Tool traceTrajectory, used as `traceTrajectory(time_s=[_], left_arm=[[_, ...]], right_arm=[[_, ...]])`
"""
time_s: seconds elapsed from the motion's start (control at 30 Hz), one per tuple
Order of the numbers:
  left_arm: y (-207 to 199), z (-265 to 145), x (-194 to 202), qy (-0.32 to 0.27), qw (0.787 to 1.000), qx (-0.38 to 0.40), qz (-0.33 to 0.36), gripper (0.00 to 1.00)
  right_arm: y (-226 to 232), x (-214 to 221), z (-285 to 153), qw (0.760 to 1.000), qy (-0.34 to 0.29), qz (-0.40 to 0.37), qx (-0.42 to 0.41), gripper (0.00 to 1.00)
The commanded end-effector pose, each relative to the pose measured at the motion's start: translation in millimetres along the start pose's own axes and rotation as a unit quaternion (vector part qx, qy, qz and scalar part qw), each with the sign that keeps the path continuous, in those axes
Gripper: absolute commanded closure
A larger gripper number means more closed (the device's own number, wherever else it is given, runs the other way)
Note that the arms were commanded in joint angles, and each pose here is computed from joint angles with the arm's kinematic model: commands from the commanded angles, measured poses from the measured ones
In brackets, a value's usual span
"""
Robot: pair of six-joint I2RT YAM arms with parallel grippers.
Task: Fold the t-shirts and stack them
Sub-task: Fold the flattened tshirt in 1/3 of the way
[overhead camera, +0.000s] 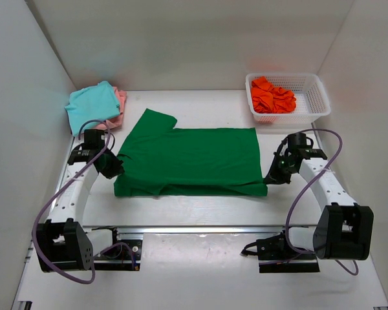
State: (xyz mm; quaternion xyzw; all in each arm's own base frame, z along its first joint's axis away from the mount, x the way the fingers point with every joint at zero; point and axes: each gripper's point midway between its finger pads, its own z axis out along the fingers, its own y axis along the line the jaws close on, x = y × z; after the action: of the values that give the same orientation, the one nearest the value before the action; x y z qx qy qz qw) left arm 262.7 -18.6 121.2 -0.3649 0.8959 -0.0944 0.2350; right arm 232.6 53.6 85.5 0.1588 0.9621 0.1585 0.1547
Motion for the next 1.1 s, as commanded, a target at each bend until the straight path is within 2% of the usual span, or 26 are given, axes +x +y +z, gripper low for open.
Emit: traceTrajectory(time_s=[0.0,0.53,0.57,0.63,0.67,0.7,0.77,0.83,0.9,1.0,1.07], left_arm=[[-14.3,-4.0,-18.5,-0.027,0.999,0.02,0.003,1.0],[-23.4,24.9,-23.4,-0.003,1.0,0.008,0.001,1.0],[-25.0,25.8,-24.8,-0.004,1.0,0.008,0.001,0.96],[-24.0,30.2,-29.0,-0.008,1.0,0.003,-0.002,0.93],[-23.1,32.8,-28.6,-0.004,1.0,-0.002,-0.002,0.87],[-23.8,35.7,-28.5,-0.002,1.0,-0.005,0.0,0.73],[-23.4,41.7,-34.9,-0.005,1.0,-0.011,-0.009,0.69],[-30.0,42.7,-44.8,-0.012,1.0,-0.007,-0.018,0.52],[-37.7,46.5,-53.7,-0.016,1.0,-0.003,-0.018,0.53],[-54.5,44.6,-67.7,-0.026,1.0,0.012,-0.012,0.63],[-74.3,44.2,-69.7,-0.027,0.999,0.04,0.0,0.7]], right_arm=[[5.9,-27.1,-1.0,0.999,-0.033,-0.006,-0.001,1.0],[11.1,-55.8,20.3,0.999,-0.029,-0.019,0.001,0.99],[11.5,-56.2,21.6,0.999,-0.03,-0.018,0.001,1.0],[10.4,-57.9,26.8,0.999,-0.026,-0.02,0.002,1.0],[12.2,-64.2,25.9,0.999,-0.032,-0.022,0.002,0.98],[11.0,-64.8,28.8,0.999,-0.03,-0.021,0.005,0.88],[10.4,-71.4,30.0,0.999,-0.035,-0.019,0.008,0.67],[9.7,-73.1,32.0,0.999,-0.033,-0.021,0.016,0.57],[8.2,-79.5,31.1,0.998,-0.041,-0.031,0.031,0.56],[10.1,-92.7,24.1,0.996,-0.059,-0.047,0.043,0.59],[19.8,-88.3,27.1,0.996,-0.056,-0.065,0.036,0.66]])
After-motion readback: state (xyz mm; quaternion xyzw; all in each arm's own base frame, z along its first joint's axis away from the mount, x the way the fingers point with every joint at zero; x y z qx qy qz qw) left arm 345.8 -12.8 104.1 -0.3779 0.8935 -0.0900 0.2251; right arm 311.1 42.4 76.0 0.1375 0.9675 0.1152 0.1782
